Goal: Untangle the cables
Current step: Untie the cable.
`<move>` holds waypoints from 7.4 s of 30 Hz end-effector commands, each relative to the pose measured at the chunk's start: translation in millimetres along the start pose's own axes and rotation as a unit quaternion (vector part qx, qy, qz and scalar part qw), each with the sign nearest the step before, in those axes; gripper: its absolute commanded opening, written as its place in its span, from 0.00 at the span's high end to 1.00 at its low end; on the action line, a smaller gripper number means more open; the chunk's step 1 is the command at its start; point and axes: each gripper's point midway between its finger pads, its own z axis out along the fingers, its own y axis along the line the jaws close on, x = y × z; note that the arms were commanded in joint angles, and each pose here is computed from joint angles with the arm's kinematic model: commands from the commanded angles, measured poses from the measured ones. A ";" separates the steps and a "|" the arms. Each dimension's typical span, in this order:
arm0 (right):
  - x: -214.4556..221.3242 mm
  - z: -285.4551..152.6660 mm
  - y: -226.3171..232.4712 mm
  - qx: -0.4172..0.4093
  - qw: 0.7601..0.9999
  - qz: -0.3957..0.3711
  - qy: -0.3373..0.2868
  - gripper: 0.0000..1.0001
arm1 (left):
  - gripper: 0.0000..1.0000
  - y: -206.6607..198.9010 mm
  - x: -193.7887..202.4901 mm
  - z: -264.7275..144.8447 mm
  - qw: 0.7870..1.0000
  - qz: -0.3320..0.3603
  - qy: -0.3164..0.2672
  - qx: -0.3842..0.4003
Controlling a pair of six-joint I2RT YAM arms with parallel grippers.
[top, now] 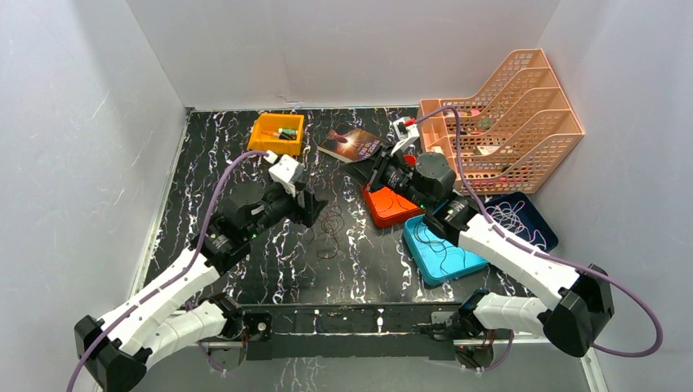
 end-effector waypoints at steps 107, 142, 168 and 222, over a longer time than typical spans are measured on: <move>249.5 -17.5 -96.8 -0.086 0.982 0.001 0.170 0.90 | 1.00 -10.7 -374.9 -88.8 0.945 0.132 -0.293 -0.059; 304.3 -84.7 -120.8 0.039 0.965 -0.068 0.251 0.89 | 1.00 61.0 -457.3 -91.5 0.813 0.321 -0.345 -0.341; 47.0 -55.7 20.3 -0.053 0.939 -0.329 -0.085 0.23 | 1.00 11.6 -345.5 -93.1 0.938 0.170 -0.279 -0.116; -28.1 -92.8 25.3 0.091 0.963 -0.248 -0.057 1.00 | 1.00 -27.7 -198.7 -11.4 0.991 0.028 -0.123 0.039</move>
